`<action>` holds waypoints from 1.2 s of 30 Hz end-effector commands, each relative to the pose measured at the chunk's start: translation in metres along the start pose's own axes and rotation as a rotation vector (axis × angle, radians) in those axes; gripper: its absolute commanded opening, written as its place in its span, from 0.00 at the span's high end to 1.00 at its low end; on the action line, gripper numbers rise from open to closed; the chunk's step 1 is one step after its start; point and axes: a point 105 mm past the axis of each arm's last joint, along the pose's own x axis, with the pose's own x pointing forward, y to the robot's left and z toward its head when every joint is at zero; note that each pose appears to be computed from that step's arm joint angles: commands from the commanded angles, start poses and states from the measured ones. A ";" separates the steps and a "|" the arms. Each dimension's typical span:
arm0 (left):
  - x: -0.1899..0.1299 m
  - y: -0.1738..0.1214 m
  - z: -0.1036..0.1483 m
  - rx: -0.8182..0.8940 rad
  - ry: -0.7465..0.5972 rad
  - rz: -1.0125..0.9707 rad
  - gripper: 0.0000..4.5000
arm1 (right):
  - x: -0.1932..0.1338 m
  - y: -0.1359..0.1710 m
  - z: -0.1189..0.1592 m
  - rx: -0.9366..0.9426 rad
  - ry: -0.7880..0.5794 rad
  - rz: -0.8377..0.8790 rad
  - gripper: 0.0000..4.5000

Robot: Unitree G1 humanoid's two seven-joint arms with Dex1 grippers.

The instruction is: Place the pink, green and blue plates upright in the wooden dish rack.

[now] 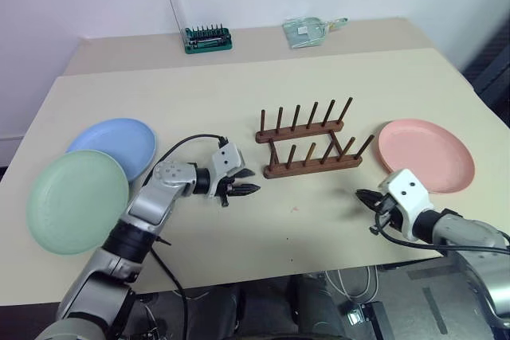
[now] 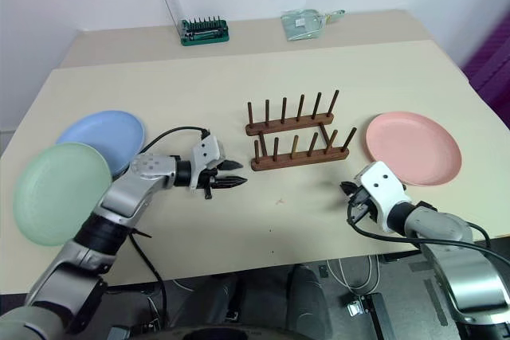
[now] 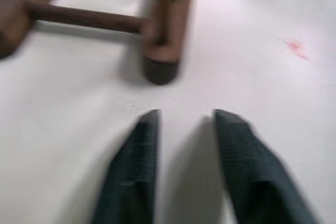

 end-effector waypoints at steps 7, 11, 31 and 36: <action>0.045 0.012 0.009 -0.033 0.045 0.254 0.64 | 0.031 -0.034 0.010 -0.045 -0.007 -0.126 1.00; 0.049 0.028 0.011 -0.081 0.024 0.348 0.64 | 0.043 -0.041 0.016 -0.056 -0.017 -0.142 1.00; 0.022 -0.012 0.048 0.070 -0.199 0.084 0.66 | -0.027 -0.079 0.040 -0.232 -0.013 -0.272 0.16; 0.016 -0.026 0.059 0.103 -0.233 -0.014 0.66 | -0.027 -0.080 0.001 -0.211 0.143 -0.272 0.16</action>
